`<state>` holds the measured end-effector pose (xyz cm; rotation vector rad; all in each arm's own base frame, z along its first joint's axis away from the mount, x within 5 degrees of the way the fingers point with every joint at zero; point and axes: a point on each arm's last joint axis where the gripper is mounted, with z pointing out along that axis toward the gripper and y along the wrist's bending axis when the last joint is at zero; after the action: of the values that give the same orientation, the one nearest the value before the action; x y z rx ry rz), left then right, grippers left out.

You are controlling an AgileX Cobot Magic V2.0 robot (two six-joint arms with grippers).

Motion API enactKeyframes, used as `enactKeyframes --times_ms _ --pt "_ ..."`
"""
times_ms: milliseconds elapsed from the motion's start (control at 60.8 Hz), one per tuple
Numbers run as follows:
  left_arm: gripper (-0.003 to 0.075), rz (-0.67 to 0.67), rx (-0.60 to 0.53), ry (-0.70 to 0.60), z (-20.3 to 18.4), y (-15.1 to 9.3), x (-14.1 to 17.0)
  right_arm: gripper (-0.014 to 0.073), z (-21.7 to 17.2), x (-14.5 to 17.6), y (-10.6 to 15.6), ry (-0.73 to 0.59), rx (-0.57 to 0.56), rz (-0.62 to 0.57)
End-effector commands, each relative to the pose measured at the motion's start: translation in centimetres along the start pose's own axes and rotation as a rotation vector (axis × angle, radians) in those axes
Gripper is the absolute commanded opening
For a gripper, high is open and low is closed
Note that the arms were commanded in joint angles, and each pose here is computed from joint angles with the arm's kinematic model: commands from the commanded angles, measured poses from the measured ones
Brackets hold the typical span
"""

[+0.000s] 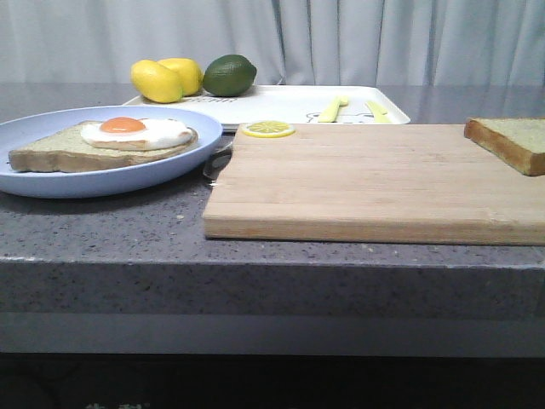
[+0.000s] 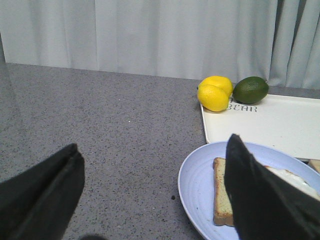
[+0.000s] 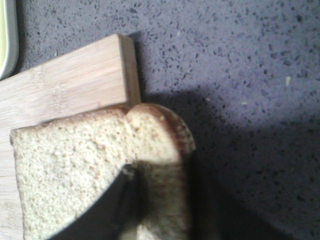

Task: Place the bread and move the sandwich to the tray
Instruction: 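Grasp the bread slice with the right gripper and lift it, then carry the bread with the right gripper and lower it onto the egg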

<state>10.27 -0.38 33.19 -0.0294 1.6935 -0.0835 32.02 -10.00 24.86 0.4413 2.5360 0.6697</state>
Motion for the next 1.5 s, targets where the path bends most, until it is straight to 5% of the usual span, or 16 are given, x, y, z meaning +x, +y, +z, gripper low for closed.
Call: enactKeyframes --times_ms 0,49,296,444,642,1036,1481 --pt "0.0566 -0.005 0.002 -0.108 -0.2 -0.1 -1.8 0.0029 -1.7 -0.6 1.6 -0.055 -0.062 -0.016" --pt "0.0566 -0.005 0.002 -0.108 -0.2 -0.1 -1.8 -0.0075 -1.9 -0.6 1.8 -0.062 -0.078 -0.01" --pt "0.0566 -0.005 0.002 -0.108 -0.2 -0.1 -1.8 -0.0052 -5.5 -0.5 5.3 -0.188 -0.225 0.007" --pt "0.0566 -0.005 0.002 -0.117 -0.2 -0.1 -1.9 -0.0052 -8.4 -0.2 9.4 -0.281 -0.484 0.055" --pt "0.0566 -0.005 0.002 -0.117 -0.2 -0.1 -1.9 -0.0052 -7.6 1.3 15.9 -0.223 -0.74 0.047" --pt "0.0566 -0.005 0.002 -0.117 -0.2 -0.1 -1.9 -0.0052 0.0 9.0 29.1 -0.124 -0.82 0.136" --pt "0.0566 -0.005 0.002 -0.117 -0.2 -0.1 -1.9 -0.0052 9.4 10.3 32.2 -0.005 -0.769 0.161"
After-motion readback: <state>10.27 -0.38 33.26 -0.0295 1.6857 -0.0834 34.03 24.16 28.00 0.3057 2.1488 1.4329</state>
